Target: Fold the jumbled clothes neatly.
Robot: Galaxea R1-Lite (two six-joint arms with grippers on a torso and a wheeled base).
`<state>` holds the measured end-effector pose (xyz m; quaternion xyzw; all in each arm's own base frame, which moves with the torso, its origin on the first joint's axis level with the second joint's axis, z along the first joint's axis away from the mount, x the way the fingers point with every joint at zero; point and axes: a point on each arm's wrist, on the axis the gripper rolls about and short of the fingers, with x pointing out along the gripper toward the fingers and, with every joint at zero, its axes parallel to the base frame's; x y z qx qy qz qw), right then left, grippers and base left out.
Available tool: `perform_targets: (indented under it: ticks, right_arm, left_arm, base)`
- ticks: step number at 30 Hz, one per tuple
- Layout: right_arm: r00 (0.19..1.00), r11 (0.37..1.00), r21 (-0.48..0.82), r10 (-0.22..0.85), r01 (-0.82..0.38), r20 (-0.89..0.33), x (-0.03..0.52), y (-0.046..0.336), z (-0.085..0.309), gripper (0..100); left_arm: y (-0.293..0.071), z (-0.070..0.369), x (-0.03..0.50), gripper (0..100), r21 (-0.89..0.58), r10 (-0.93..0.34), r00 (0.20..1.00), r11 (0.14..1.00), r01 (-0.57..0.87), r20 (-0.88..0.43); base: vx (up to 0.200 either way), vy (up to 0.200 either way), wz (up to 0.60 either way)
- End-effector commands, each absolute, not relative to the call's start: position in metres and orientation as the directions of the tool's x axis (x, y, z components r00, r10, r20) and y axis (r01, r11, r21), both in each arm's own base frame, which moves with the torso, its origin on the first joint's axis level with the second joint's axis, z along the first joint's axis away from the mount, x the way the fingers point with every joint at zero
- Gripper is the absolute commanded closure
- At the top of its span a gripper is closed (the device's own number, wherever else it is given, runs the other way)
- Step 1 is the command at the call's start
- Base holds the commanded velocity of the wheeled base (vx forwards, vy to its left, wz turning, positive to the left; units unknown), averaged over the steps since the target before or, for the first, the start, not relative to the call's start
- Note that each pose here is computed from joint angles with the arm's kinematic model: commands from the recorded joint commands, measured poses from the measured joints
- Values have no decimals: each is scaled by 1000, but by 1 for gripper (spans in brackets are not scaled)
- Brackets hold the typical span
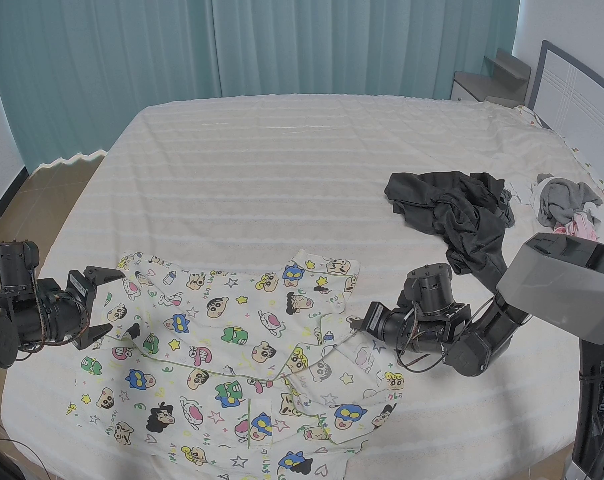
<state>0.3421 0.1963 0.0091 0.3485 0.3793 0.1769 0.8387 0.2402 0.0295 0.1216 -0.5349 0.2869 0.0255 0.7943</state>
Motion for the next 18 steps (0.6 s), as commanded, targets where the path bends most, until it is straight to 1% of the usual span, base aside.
perform_targets:
  ticks: [1, 5, 8, 18]
  right_arm:
    - [681, 688, 724, 550, -42, -483, 352, 196, 15, 100]
    - [698, 683, 729, 543, -44, -467, 359, 193, 17, 100]
    - [716, 689, 725, 520, -28, -467, 366, 187, 14, 100]
    - [738, 693, 721, 494, -16, -460, 380, 177, 9, 100]
  left_arm:
    - [30, 120, 241, 0, -834, -267, 832, 425, -351, -487]
    - [30, 120, 241, 0, -834, -267, 832, 425, -351, -487]
    - [30, 120, 241, 0, -834, -267, 832, 425, -351, -487]
    - [30, 119, 240, 0, -832, -267, 828, 424, -358, -493]
  base:
    - [0, 0, 0]
    - [0, 0, 0]
    - [0, 0, 0]
    - [0, 0, 0]
